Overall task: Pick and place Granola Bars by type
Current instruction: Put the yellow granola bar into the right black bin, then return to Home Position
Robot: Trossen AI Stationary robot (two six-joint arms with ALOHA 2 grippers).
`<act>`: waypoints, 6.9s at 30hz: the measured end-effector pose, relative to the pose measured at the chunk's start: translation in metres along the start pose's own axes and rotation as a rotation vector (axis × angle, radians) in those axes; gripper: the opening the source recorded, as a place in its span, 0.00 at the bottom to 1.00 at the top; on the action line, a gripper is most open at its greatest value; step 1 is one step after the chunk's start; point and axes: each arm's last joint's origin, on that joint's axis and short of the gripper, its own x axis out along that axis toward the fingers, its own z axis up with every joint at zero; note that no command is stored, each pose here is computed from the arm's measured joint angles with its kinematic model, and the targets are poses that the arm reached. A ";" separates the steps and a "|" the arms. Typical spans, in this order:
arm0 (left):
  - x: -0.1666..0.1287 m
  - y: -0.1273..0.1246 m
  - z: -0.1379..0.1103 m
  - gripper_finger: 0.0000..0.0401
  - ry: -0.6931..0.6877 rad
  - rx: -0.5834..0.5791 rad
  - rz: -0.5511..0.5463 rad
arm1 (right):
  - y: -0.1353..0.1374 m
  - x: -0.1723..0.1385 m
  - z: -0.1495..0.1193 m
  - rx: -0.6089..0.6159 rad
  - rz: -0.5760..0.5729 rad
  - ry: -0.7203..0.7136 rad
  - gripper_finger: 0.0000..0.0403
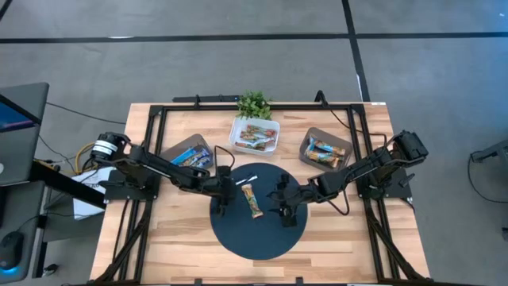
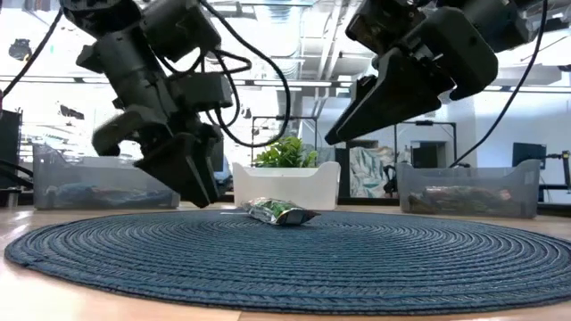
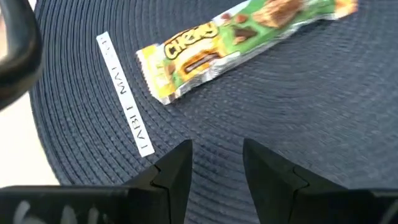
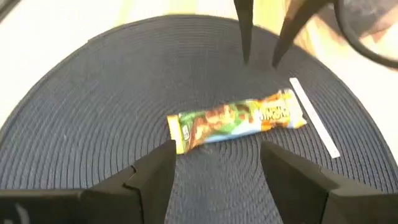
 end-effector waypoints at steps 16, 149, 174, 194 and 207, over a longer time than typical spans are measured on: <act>0.042 0.025 -0.002 0.34 0.058 -0.114 -0.059 | 0.021 0.035 0.001 -0.269 0.131 0.024 0.57; 0.041 0.024 -0.002 0.34 0.057 -0.104 -0.088 | -0.059 -0.090 -0.050 0.189 -0.711 0.930 0.03; 0.041 0.024 -0.002 0.34 0.051 -0.099 -0.085 | -0.119 -0.126 -0.059 0.545 -0.632 1.052 0.34; 0.010 0.027 0.011 0.34 -0.030 -0.080 -0.076 | -0.070 -0.157 -0.025 0.350 -0.868 0.586 0.43; -0.050 0.003 0.046 0.34 -0.363 0.215 -0.031 | -0.034 -0.139 0.007 0.057 -0.907 0.127 0.41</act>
